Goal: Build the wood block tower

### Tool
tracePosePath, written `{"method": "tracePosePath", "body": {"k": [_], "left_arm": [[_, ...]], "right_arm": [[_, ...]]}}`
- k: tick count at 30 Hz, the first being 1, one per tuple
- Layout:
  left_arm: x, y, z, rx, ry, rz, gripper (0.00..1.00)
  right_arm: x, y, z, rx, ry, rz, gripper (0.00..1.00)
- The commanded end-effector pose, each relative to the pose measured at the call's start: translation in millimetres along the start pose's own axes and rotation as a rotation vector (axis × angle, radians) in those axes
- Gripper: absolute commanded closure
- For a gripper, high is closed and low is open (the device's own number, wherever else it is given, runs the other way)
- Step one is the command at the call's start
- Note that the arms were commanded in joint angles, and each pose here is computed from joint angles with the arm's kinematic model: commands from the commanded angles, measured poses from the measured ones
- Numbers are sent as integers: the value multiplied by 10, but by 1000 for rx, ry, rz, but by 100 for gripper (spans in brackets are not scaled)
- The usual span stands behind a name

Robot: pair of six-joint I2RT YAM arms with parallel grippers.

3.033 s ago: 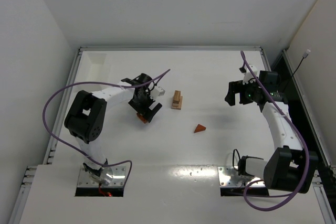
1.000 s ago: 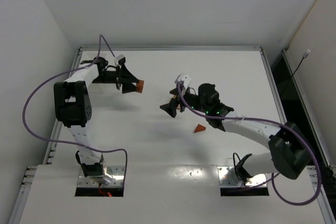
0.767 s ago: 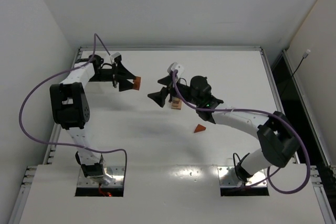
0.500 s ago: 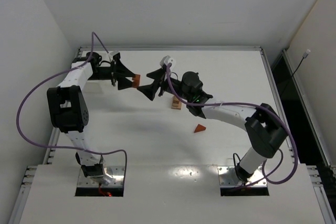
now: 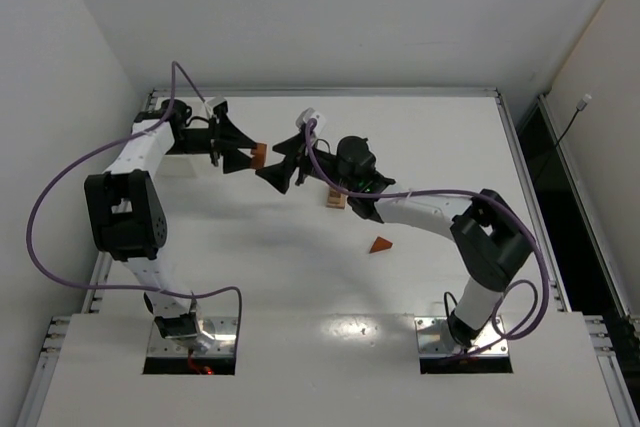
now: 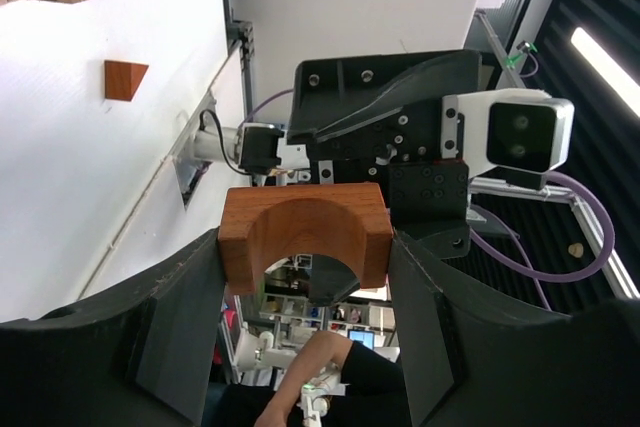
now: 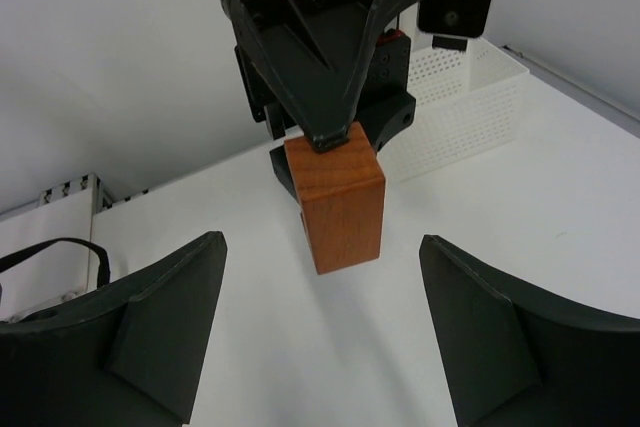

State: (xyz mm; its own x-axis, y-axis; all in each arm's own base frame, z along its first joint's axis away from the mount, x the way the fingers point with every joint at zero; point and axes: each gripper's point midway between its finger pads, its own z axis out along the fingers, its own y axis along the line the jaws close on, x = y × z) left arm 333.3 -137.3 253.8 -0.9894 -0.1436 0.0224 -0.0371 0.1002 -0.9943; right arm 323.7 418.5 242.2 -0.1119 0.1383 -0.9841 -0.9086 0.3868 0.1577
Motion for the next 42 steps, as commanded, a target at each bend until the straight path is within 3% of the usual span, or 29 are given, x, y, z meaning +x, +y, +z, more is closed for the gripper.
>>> {"method": "tracePosePath", "body": {"k": [1,7,9,13,14,15,16,19,20,22,27,28,30,31,32,34,35,36,37,40,42], "left_arm": [[199,-397,-60,155,37,20,100],[300,-412,-3,153,62,-12,100],[295,-410,-3,153,62,-2,100],[288,-435,-5,153,63,-2,100],[288,-435,-5,153,63,-2,100],[288,-435,-5,153,63,-2,100],[288,-435,-5,153,63,-2,100],[298,-404,24,153,72,12,65],[277,-355,30,153,72,1,32],[271,-353,31,153,72,10,2],[313,-336,40,110,49,127,0],[347,-343,38,101,47,136,0],[301,-272,46,40,30,191,0],[266,-280,17,8,11,225,0],[206,-213,-16,-30,-12,238,0],[51,-88,-57,-190,-74,343,0],[-32,-42,-85,-251,-106,395,0],[-120,-11,-122,-317,-152,404,0],[-313,85,-277,-467,-253,452,0],[-506,406,-564,-724,-365,455,0],[-526,530,-685,-814,-380,477,0]], "right_arm": [[-445,133,151,-69,-134,-55,25],[-527,125,250,-82,-157,-66,25],[-500,135,260,-93,-156,-68,30],[-447,171,245,-113,-143,-55,62],[-385,238,243,-131,-130,-50,89],[-385,250,212,-130,-128,-49,100],[-376,302,221,-140,-126,-39,100],[-351,378,144,-148,-118,-34,100],[-401,400,111,-149,-126,-38,100],[-369,396,53,-137,-114,-40,100],[-349,369,-201,-98,-85,-70,100],[-195,289,-291,-65,-23,-56,100],[-283,105,-462,47,26,-108,100],[-65,-73,-617,138,171,-88,100],[-181,-127,-747,191,193,-141,100],[-256,-485,-1061,365,266,-188,100],[-89,-574,-1298,421,390,-193,100],[-267,-758,-1511,516,413,-265,100],[-279,-845,-1665,563,459,-286,100],[-118,-1056,-2315,709,697,-271,100],[-71,-1137,-2624,785,758,-189,100]]}}
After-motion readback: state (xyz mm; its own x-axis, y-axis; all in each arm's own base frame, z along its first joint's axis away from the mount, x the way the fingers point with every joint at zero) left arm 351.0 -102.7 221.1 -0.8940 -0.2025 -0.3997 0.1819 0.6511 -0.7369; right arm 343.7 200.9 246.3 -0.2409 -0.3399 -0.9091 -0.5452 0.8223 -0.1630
